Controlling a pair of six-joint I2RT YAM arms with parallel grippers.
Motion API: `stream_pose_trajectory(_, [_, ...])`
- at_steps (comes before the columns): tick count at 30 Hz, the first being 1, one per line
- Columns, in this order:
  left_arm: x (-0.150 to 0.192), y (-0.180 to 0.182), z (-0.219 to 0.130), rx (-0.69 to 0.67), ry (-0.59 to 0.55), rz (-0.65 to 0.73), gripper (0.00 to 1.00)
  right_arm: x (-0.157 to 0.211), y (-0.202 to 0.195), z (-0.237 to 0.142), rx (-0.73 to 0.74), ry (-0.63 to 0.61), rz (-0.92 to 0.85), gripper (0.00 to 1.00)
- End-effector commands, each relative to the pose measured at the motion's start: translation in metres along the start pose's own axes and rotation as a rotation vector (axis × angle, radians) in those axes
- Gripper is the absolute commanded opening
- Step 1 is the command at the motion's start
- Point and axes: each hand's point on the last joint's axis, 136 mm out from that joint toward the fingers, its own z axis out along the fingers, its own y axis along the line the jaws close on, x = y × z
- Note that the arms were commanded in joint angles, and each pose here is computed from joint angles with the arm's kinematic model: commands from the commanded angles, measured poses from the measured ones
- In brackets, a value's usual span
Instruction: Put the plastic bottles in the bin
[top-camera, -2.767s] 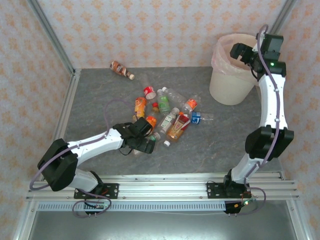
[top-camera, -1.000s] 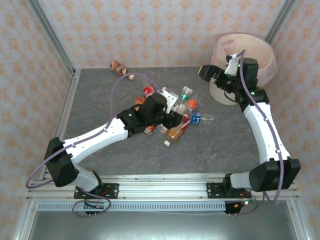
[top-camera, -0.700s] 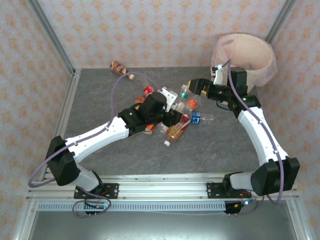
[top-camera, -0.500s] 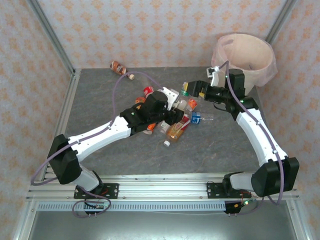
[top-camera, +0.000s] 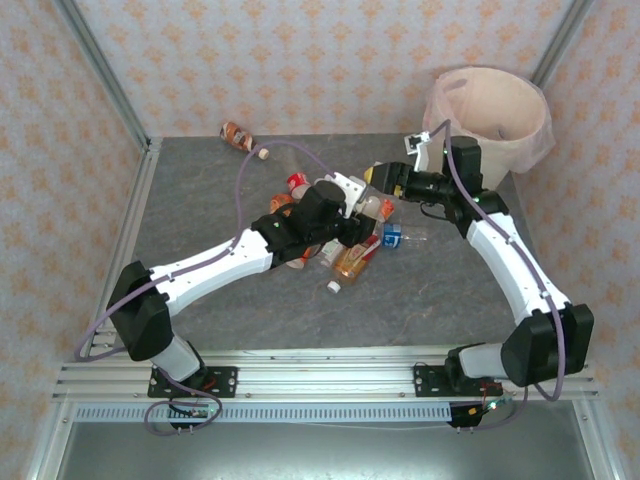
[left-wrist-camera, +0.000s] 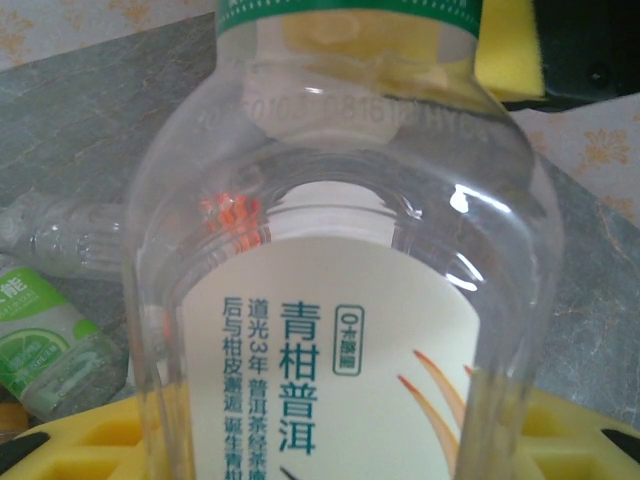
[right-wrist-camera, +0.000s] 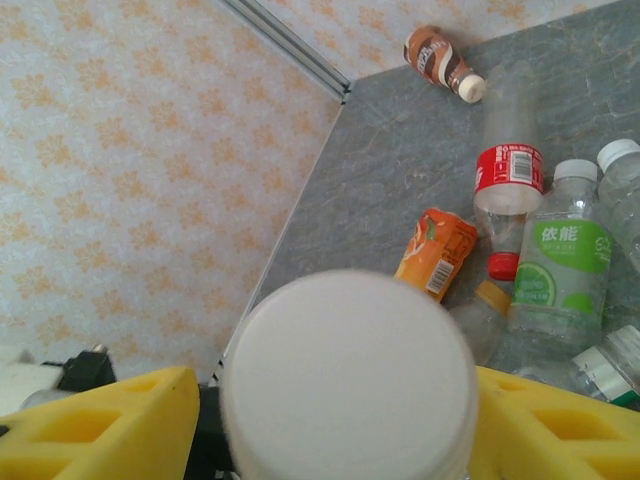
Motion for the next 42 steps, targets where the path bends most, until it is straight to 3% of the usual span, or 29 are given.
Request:
stream_pose_trajectory(1, [-0.029,-0.008,-0.007,0.018,-0.095,-0.023,0.54,-0.001,0.007,0.002,-0.016,0.027,-0.020,0.64])
stream_pose_trajectory(14, [-0.024,0.001,-0.004,-0.015,-0.063,-0.068,0.59,-0.001,0.012,-0.004,0.006,0.050,-0.100,0.34])
stream_pose_trajectory(19, [-0.028,0.012,-0.006,-0.032,-0.081,-0.150,0.76,-0.016,0.006,-0.005,0.054,-0.020,-0.097,0.26])
stream_pose_trajectory(21, [-0.034,0.008,-0.011,0.012,-0.114,-0.172,1.00,-0.028,0.005,-0.007,0.082,-0.070,-0.095,0.24])
stream_pose_trajectory(24, [-0.039,-0.003,-0.021,0.092,-0.162,-0.178,1.00,-0.044,0.001,-0.009,0.125,-0.137,-0.087,0.23])
stream_pose_trajectory(27, [-0.040,0.001,-0.029,0.081,-0.180,-0.196,1.00,-0.061,-0.005,-0.013,0.187,-0.202,-0.086,0.23])
stream_pose_trajectory(35, [-0.023,0.037,-0.040,-0.058,-0.237,-0.327,1.00,-0.125,-0.028,-0.037,0.329,-0.398,-0.037,0.19])
stream_pose_trajectory(42, [0.011,0.080,-0.052,-0.281,-0.233,-0.428,1.00,-0.192,-0.044,-0.085,0.417,-0.575,0.001,0.19])
